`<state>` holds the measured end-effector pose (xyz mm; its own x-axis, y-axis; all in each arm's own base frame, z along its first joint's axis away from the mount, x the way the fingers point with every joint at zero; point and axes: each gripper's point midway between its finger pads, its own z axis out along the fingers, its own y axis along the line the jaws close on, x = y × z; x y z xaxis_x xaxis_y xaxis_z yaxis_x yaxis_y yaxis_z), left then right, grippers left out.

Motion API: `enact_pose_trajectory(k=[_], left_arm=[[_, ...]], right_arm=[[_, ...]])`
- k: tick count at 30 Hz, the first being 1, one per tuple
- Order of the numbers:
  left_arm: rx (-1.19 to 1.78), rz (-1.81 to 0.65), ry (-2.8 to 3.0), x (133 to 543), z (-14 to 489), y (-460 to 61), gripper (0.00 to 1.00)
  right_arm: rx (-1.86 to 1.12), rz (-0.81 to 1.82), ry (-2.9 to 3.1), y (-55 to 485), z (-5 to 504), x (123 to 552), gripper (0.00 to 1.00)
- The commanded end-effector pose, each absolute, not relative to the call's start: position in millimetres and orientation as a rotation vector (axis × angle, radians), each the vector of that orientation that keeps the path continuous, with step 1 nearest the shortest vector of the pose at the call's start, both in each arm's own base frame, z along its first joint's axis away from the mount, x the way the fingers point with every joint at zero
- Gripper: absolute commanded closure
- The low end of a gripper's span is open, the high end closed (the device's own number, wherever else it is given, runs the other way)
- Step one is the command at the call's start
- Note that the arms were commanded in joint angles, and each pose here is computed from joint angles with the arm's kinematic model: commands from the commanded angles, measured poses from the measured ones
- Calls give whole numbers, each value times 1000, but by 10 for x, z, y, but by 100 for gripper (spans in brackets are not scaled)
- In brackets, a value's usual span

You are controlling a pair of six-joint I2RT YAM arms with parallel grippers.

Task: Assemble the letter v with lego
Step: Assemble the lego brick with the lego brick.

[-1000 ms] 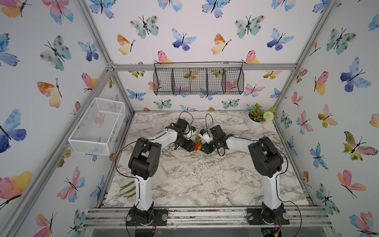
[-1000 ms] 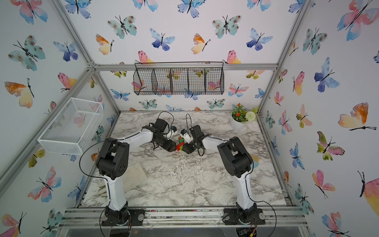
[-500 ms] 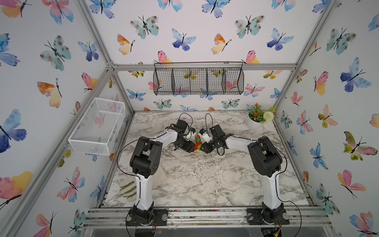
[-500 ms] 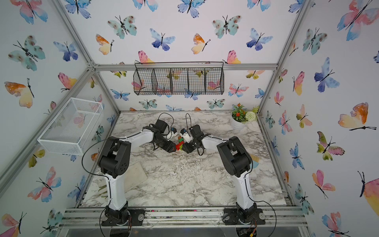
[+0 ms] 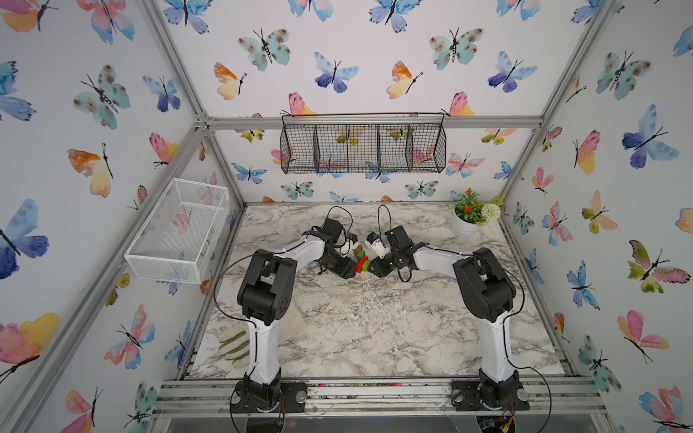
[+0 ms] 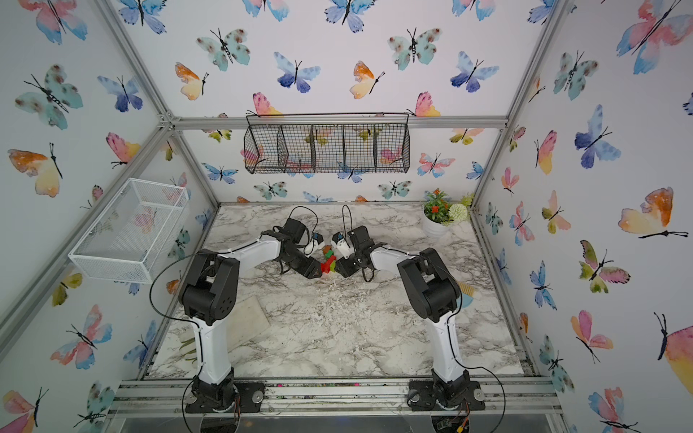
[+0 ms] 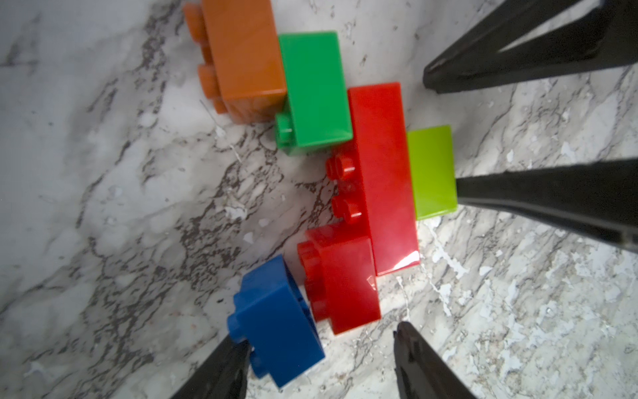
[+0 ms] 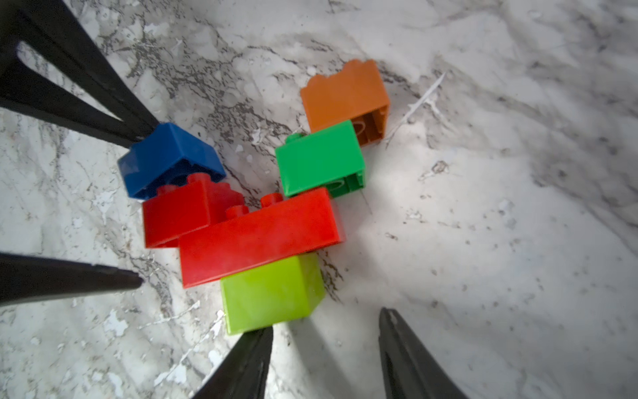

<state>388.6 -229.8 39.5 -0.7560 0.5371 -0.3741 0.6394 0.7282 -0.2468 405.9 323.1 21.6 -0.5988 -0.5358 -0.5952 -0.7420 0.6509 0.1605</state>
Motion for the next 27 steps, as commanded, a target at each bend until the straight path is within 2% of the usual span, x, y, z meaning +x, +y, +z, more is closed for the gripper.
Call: enact_pose_trajectory(k=[1, 5, 8, 10, 13, 15, 16, 19, 27], left_arm=[[866, -580, 2600, 3928, 752, -2347, 25], [691, -613, 2550, 3930, 1093, -2331, 14], [438, -576, 2573, 3989, 1196, -2205, 8], [228, -584, 2605, 4041, 1199, -2136, 13], [-229, -612, 2671, 4053, 1083, -1992, 12], [-388, -694, 2695, 4014, 974, -2060, 15], [-449, -656, 2694, 4014, 928, -2054, 15], [-542, -570, 2704, 4060, 828, -2071, 14], [-682, -432, 2689, 4232, 598, -1949, 19]], right_arm=[[-994, 456, 2591, 2896, -327, 3799, 46], [-985, 474, 2590, 2915, -312, 3790, 46], [-979, 488, 2592, 2922, -315, 3775, 47], [-978, 495, 2595, 2922, -327, 3758, 47], [-978, 500, 2598, 2919, -336, 3744, 47], [-972, 497, 2602, 2911, -346, 3738, 47], [-970, 498, 2604, 2911, -346, 3732, 47], [-966, 512, 2604, 2919, -341, 3722, 47], [-966, 548, 2607, 2929, -359, 3659, 47]])
